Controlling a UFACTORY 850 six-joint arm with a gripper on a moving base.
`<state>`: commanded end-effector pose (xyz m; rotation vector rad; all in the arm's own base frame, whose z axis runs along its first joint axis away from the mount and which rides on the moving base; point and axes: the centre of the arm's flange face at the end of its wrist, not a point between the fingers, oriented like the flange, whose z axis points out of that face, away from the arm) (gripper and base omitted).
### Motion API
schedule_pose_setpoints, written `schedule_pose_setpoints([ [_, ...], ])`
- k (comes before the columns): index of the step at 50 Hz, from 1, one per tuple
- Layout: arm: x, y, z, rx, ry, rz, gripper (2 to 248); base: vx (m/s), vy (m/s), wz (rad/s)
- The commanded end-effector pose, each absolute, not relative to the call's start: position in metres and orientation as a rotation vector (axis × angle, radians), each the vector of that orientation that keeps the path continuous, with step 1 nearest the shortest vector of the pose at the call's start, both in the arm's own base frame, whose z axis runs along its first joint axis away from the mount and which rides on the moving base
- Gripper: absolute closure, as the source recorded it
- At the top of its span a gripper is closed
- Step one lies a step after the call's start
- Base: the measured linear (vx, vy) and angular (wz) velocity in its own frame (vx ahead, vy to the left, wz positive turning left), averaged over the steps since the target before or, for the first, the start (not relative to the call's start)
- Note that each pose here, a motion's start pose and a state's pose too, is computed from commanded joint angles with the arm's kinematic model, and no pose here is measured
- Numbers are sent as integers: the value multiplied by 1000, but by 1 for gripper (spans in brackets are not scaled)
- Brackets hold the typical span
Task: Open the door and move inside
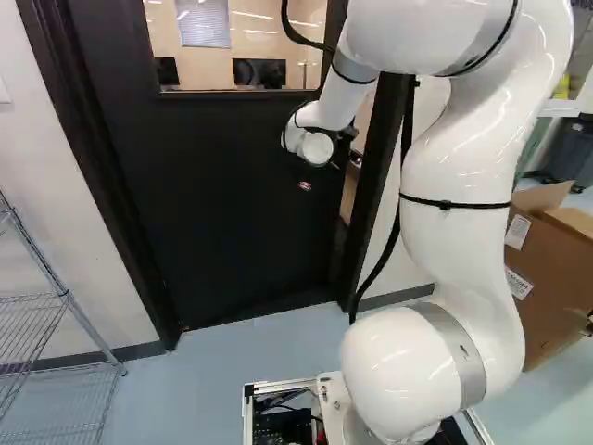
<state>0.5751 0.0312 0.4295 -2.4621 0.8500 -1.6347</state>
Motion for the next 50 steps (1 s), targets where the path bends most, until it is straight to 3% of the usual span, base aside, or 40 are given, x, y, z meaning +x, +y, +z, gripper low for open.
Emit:
schedule_pose_setpoints([
  [33,634,63,423,-2423,795,-1657,3,0,0,0],
  [50,643,79,424,-2441,633,-1683,3,0,0,0],
])
